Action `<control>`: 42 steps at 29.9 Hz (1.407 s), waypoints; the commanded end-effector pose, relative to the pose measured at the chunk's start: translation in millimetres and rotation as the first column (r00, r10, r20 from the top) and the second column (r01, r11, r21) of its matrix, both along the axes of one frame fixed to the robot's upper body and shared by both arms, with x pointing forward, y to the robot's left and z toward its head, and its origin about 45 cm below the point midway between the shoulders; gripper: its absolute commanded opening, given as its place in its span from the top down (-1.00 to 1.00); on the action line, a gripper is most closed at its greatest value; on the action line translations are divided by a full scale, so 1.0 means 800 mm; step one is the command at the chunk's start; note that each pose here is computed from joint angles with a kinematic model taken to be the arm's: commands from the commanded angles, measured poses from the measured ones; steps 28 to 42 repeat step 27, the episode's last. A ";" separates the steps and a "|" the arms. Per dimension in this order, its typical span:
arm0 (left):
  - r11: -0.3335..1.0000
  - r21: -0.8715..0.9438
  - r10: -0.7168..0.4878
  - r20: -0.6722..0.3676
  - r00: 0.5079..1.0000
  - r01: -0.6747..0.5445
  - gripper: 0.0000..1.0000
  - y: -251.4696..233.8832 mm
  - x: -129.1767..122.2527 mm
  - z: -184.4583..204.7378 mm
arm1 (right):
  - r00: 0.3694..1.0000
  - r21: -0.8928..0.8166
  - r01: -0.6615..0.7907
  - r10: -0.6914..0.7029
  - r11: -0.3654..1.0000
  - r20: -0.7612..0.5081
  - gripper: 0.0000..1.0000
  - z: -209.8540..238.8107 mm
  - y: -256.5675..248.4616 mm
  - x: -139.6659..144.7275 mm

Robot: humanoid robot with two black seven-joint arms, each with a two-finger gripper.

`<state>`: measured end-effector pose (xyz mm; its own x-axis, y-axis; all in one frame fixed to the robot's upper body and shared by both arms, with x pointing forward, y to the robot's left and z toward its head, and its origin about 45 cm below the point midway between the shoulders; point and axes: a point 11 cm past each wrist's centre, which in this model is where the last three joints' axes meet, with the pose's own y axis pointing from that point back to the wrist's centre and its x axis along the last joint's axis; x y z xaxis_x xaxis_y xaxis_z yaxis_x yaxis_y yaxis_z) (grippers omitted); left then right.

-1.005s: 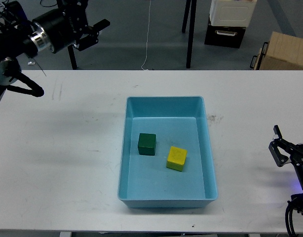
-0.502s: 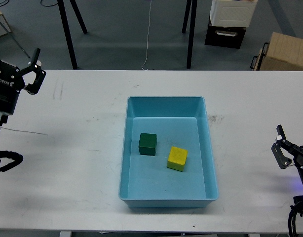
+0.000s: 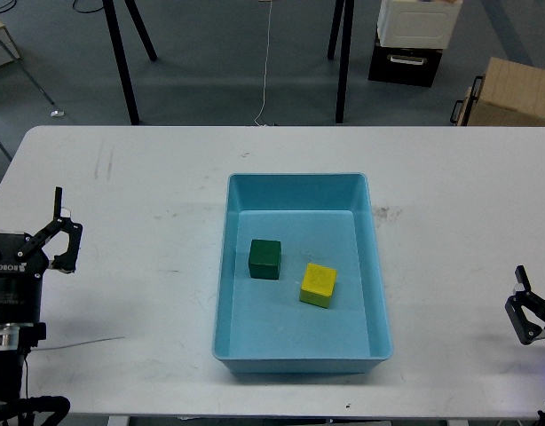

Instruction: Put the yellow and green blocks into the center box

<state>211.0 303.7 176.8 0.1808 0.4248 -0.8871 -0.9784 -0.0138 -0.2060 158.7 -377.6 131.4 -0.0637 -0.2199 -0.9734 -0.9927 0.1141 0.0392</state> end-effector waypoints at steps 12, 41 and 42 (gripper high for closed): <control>0.987 -0.106 -0.137 -0.184 0.973 0.119 -1.00 -0.069 -0.065 -0.055 | 0.995 0.019 -0.075 0.073 0.997 0.070 -1.00 0.038 0.035 -0.004; 0.986 -0.110 -0.143 -0.185 0.972 0.124 -1.00 -0.072 -0.066 -0.056 | 0.997 -0.013 -0.004 0.005 1.000 0.077 -1.00 0.038 0.012 -0.004; 0.986 -0.110 -0.143 -0.185 0.972 0.124 -1.00 -0.072 -0.066 -0.056 | 0.997 -0.013 -0.004 0.005 1.000 0.077 -1.00 0.038 0.012 -0.004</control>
